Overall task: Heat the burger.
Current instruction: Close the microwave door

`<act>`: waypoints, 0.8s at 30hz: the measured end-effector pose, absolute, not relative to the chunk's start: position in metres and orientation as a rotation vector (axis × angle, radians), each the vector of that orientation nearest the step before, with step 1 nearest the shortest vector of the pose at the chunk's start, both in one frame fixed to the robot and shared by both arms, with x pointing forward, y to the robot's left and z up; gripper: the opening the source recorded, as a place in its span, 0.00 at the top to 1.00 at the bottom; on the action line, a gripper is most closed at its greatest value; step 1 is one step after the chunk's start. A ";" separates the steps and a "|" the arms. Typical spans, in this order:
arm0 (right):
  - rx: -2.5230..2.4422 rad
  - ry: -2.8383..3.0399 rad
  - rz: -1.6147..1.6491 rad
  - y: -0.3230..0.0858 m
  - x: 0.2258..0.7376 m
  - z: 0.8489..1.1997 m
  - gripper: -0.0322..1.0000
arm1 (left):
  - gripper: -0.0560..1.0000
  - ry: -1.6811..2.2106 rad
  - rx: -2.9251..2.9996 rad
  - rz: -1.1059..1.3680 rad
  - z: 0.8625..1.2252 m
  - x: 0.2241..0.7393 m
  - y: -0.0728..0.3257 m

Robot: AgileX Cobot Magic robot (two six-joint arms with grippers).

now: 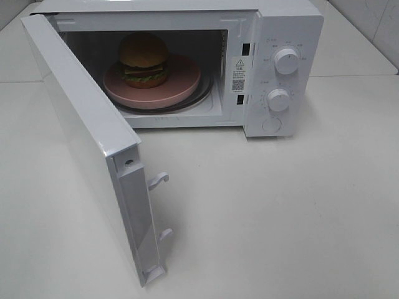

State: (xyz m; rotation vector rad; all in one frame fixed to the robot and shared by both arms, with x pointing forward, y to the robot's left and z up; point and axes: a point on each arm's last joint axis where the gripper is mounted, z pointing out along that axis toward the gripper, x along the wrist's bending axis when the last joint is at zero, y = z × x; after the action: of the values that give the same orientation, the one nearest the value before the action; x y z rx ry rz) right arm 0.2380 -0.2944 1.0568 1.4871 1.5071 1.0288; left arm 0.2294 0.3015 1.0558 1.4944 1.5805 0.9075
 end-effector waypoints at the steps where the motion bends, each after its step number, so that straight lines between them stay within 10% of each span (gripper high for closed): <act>1: 1.489 1.504 1.026 -0.295 0.238 1.057 0.12 | 0.01 1.581 1.494 0.907 1.056 0.229 0.301; 12: 1.502 1.475 0.988 -0.299 0.238 1.057 0.03 | 0.01 1.581 1.494 0.907 1.056 0.229 0.301; 24: 1.500 1.474 0.981 -0.299 0.238 1.057 0.40 | 0.01 1.581 1.494 0.907 1.056 0.229 0.301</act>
State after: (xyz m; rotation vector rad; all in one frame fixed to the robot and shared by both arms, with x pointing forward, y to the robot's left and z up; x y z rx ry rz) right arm 0.2380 -0.2990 1.0567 1.5003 1.4736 0.9813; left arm 0.2294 0.3015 1.0558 1.4944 1.5805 0.9075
